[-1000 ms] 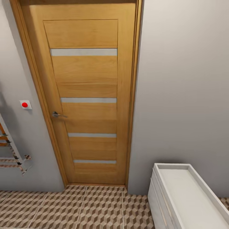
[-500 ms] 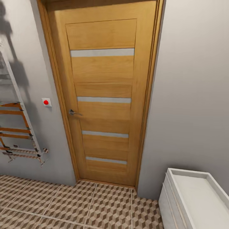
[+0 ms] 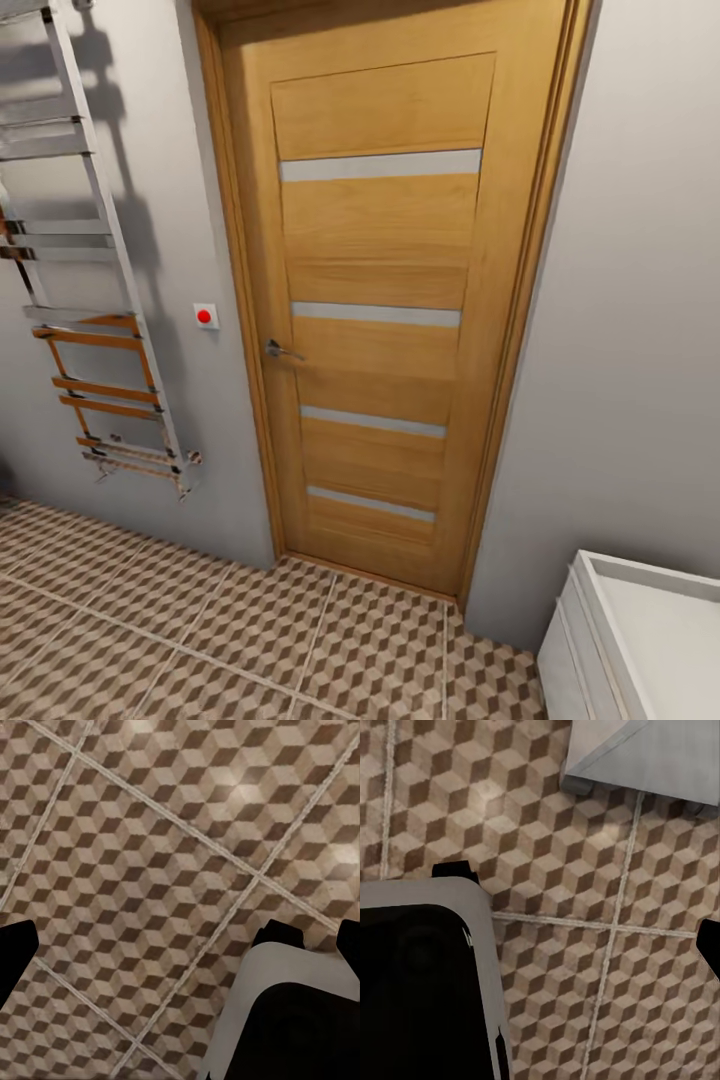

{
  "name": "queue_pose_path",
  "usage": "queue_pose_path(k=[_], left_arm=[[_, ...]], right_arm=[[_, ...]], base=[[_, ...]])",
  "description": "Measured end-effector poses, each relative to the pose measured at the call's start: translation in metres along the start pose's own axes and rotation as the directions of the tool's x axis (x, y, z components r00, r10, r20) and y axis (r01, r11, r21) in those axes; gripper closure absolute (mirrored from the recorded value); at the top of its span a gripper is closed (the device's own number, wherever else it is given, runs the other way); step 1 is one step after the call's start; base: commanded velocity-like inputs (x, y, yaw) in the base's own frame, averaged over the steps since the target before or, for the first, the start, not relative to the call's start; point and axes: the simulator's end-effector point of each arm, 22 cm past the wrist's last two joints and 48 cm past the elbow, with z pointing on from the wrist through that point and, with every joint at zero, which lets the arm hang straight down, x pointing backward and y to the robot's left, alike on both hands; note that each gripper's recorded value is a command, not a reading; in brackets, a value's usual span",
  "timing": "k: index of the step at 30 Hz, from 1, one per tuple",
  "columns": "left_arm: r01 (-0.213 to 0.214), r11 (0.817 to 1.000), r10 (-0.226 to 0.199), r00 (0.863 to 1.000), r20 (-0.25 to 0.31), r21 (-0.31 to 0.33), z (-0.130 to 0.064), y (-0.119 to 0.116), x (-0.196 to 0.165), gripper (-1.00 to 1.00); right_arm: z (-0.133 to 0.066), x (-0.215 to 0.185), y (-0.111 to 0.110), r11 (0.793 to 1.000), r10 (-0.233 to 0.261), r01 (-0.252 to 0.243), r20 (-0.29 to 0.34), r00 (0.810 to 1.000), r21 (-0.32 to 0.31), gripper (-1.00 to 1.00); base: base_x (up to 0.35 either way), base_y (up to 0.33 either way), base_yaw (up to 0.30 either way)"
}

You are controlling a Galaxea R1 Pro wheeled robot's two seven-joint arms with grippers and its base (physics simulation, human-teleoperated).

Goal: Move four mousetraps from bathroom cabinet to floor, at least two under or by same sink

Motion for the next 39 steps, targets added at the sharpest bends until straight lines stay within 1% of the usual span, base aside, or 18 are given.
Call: queue_pose_path(k=[39], left_arm=[[0.004, 1.0, -0.004, 1.0, 0.002, 0.001, -0.0001, -0.0008, -0.0008, -1.0]], right_arm=[[-0.0001, 0.0004, 0.0007, 1.0, 0.001, -0.001, -0.002, 1.0, 0.0, -1.0]], base=[[0.0, 0.0, 0.276]])
